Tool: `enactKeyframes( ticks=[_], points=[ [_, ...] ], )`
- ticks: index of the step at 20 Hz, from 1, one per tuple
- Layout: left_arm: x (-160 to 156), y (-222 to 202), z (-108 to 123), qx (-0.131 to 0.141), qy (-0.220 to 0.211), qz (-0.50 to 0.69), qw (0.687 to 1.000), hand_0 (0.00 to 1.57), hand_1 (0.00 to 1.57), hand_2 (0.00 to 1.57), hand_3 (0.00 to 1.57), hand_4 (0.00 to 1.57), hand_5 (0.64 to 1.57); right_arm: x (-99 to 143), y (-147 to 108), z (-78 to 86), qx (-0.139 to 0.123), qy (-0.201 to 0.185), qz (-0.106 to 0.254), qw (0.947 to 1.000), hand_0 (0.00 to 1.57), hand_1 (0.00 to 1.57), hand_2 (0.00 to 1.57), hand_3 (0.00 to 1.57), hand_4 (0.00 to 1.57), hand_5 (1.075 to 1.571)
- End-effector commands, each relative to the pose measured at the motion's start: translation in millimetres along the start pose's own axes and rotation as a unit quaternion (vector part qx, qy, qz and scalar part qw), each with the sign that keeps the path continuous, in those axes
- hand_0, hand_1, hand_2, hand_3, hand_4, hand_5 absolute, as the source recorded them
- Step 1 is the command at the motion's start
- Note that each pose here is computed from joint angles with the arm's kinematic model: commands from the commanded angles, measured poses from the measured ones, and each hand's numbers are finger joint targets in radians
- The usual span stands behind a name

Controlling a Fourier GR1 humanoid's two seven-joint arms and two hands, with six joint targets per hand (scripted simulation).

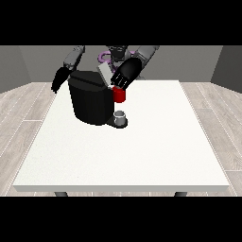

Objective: Insert the coffee pod into the coffee machine and close the lid

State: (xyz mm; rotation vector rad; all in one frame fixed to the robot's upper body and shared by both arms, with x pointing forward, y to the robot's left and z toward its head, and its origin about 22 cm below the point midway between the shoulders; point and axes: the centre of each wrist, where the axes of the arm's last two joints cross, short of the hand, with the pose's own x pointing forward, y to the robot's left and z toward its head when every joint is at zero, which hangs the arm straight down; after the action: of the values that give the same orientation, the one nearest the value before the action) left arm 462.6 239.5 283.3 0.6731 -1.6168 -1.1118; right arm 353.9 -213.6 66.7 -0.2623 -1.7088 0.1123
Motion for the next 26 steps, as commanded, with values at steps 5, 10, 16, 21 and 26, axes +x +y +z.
enactKeyframes(
  ticks=[5,10,16,21,26],
  points=[
    [13,-17,-7,0.001,0.014,-0.069,0.998,1.21,1.21,1.22,1.1,0.0,1.571,-9,16,8.4,-0.009,-0.004,-0.005,0.9999,0.0,0.0,0.0,0.0,0.0,1.571],
    [-13,2,7,0.015,0.009,-0.088,0.996,1.17,1.17,1.17,1.02,0.0,1.571,-8,-2,6.6,-0.008,-0.013,0.007,0.9999,0.0,0.0,0.0,0.0,0.0,1.571],
    [-11,-3,2,0.017,0.005,-0.054,0.998,1.11,1.11,1.12,0.97,0.0,1.571,-10,15,15.2,0.003,-0.006,-0.006,1.0,0.0,0.0,0.0,0.0,0.0,1.571],
    [-13,22,10,0.066,-0.025,-0.059,0.996,1.23,1.23,1.2,0.95,0.0,1.571,2,15,9.1,0.005,-0.015,0.0,0.9999,0.0,0.0,0.0,0.0,0.0,1.571],
    [-6,-1,2,0.062,-0.029,-0.063,0.996,1.23,1.23,1.21,0.97,0.0,1.571,-1,13,8.1,0.007,0.004,0.006,0.9999,0.0,0.0,0.0,0.0,0.07,1.571]
  ],
)
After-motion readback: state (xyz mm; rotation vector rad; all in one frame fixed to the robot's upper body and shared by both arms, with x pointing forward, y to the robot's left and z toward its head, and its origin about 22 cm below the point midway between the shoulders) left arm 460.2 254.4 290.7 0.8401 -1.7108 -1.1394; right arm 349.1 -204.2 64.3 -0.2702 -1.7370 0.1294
